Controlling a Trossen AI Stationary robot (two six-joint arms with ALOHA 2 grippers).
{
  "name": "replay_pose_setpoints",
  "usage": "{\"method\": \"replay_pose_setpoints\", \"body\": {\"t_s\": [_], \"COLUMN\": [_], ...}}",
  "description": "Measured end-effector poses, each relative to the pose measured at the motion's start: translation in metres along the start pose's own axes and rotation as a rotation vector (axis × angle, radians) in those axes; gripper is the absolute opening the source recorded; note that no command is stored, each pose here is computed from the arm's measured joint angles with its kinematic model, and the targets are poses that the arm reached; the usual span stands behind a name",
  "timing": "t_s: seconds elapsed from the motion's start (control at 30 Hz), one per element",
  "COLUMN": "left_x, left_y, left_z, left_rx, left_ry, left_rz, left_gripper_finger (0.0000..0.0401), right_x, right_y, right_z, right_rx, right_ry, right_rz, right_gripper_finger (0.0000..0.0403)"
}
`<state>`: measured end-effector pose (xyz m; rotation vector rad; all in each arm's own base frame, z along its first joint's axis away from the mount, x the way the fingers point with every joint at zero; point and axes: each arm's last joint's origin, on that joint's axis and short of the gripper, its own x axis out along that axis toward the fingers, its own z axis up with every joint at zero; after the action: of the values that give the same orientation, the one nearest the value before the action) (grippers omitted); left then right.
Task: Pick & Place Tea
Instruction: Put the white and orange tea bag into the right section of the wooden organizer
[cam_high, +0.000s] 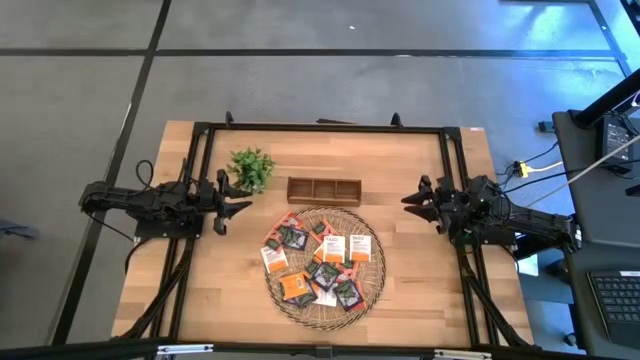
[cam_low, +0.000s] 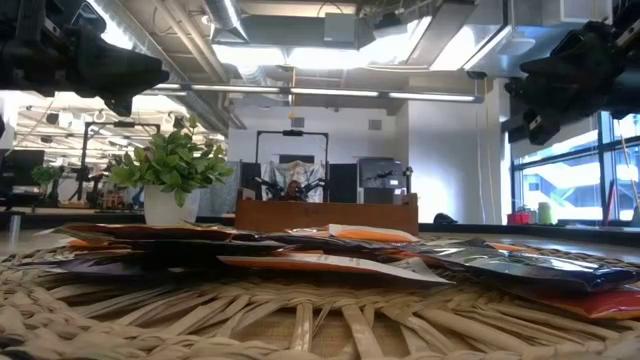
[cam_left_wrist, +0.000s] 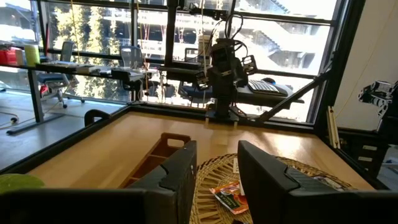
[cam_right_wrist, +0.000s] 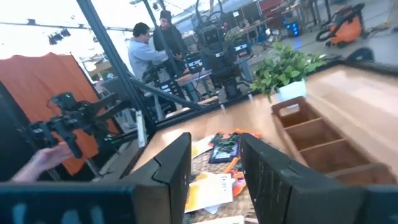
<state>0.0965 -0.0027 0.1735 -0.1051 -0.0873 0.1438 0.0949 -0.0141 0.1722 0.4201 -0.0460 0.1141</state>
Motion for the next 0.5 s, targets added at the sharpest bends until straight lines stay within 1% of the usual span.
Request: {"method": "replay_pose_setpoints", "body": {"t_s": [0.1,0.3,0.43,0.5], "left_x": [0.0000,0.0000,0.0000,0.0000], "left_y": [0.0000,0.0000,-0.0001,-0.0003], "left_z": [0.0000,-0.0001,0.0003,0.0013], "left_rx": [0.000,0.000,-0.007,-0.043], "left_ry": [0.000,0.000,-0.003,-0.013], "left_rz": [0.000,0.000,-0.001,-0.007], "left_gripper_finger": [0.0114,0.0114,0.0114,0.0114], "right_x": [0.0000,0.0000,-0.0001,-0.0001], "right_y": [0.0002,-0.0005,-0.0008,-0.0008], "right_z": [0.0000,0.0021,0.0021,0.0021], "right_rx": [-0.011,-0.140,-0.141,-0.161], "right_ry": [0.001,-0.033,-0.035,-0.035], "right_rz": [0.005,-0.039,-0.046,-0.046], "right_gripper_finger": [0.0140,0.0140,0.0140,0.0140]}}
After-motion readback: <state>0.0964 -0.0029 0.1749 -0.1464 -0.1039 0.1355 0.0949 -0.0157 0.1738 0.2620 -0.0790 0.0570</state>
